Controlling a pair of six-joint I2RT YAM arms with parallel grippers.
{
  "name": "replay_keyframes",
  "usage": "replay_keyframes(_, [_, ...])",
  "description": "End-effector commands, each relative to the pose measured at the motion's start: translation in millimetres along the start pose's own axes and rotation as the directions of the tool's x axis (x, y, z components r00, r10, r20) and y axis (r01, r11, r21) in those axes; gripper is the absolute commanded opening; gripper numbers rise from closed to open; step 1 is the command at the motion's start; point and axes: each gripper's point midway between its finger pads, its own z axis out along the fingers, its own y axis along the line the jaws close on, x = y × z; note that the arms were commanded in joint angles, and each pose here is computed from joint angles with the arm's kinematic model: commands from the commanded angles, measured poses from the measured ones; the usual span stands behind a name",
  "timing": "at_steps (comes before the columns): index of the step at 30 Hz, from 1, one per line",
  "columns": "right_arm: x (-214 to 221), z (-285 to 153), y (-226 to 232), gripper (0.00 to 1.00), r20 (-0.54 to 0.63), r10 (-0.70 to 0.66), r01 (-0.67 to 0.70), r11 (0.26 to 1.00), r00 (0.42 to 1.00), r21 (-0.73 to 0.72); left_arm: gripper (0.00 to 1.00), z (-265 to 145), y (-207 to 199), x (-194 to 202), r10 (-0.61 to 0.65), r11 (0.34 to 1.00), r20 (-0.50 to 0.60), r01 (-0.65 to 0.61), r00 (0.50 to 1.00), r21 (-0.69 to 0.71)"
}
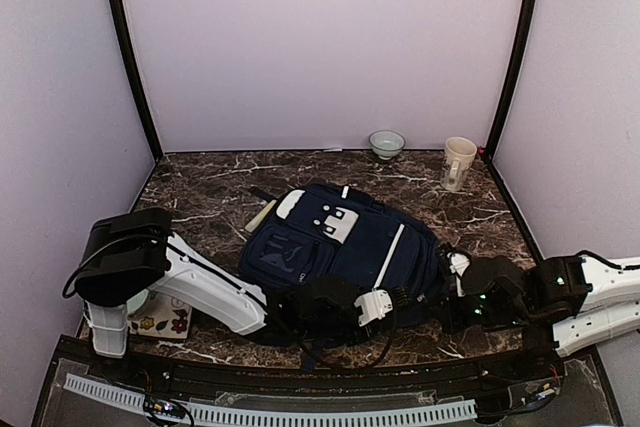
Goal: Pack the student bag
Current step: Hold the largest pocket of the student bag, then zip the student bag into the largest pocket of the bag.
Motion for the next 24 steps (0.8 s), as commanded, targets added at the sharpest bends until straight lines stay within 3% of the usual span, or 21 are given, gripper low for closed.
replay_keyframes(1, [-11.7, -5.7, 3.6, 0.00, 0.049, 0.032, -0.032, 0.999, 0.998, -0.010, 0.25, 4.0, 3.0, -18.7, 0.012, 1.000, 0.074, -0.010, 0.997, -0.025])
replay_keyframes(2, [-12.6, -6.7, -0.9, 0.00, 0.054, 0.041, -0.042, 0.999, 0.998, 0.014, 0.13, 2.7, 4.2, -19.3, 0.011, 1.000, 0.079, -0.008, 0.997, -0.029])
replay_keyframes(4, [-14.3, -8.7, -13.3, 0.00, 0.069, 0.058, -0.063, 0.995, 0.996, 0.079, 0.00, 0.2, 2.5, -19.2, 0.011, 1.000, 0.079, -0.009, 0.997, -0.021])
replay_keyframes(24, [-17.0, -0.2, -53.0, 0.00, 0.093, 0.094, -0.121, 0.933, 0.991, 0.339, 0.00, -66.3, -21.7, -18.7, 0.023, 1.000, 0.132, -0.023, 0.991, 0.005])
